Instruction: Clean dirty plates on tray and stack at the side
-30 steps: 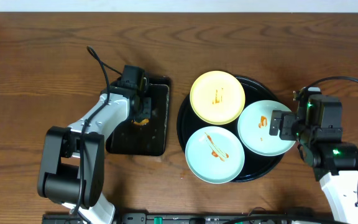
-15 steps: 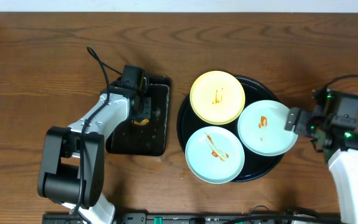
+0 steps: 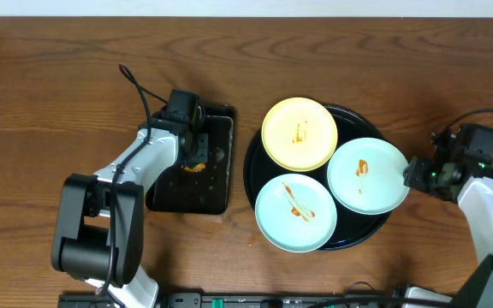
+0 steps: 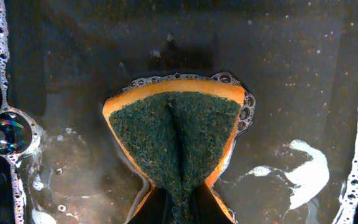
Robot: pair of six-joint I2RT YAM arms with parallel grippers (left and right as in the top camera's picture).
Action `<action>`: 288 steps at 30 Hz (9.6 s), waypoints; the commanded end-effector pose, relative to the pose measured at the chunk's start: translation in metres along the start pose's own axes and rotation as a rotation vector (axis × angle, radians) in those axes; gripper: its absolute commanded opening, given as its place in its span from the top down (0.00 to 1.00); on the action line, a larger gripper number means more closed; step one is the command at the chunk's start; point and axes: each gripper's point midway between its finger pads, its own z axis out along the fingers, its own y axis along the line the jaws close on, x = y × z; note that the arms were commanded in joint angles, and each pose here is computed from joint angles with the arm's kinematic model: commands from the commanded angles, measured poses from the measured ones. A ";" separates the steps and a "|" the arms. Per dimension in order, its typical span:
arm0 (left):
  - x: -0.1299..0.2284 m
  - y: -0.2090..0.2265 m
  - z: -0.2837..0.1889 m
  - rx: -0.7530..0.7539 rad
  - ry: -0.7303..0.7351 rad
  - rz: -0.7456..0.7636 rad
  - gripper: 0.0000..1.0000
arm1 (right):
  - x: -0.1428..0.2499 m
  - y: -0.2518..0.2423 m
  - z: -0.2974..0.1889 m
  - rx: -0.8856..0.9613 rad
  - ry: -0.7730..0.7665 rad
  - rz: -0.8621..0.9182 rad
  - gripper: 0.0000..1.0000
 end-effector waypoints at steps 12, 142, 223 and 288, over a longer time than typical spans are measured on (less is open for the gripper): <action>-0.007 -0.001 0.000 -0.006 -0.012 -0.013 0.92 | 0.001 0.000 0.014 -0.012 0.038 0.007 0.67; 0.024 -0.389 -0.105 0.847 0.090 0.227 0.93 | 0.056 0.014 0.017 -0.055 0.266 0.034 0.99; 0.119 -0.376 -0.029 0.612 0.220 0.493 0.93 | 0.058 0.010 0.017 -0.036 0.272 0.033 0.99; -0.036 -0.166 -0.086 0.188 0.003 0.093 0.93 | -0.050 0.021 -0.072 0.084 -0.279 -0.170 0.99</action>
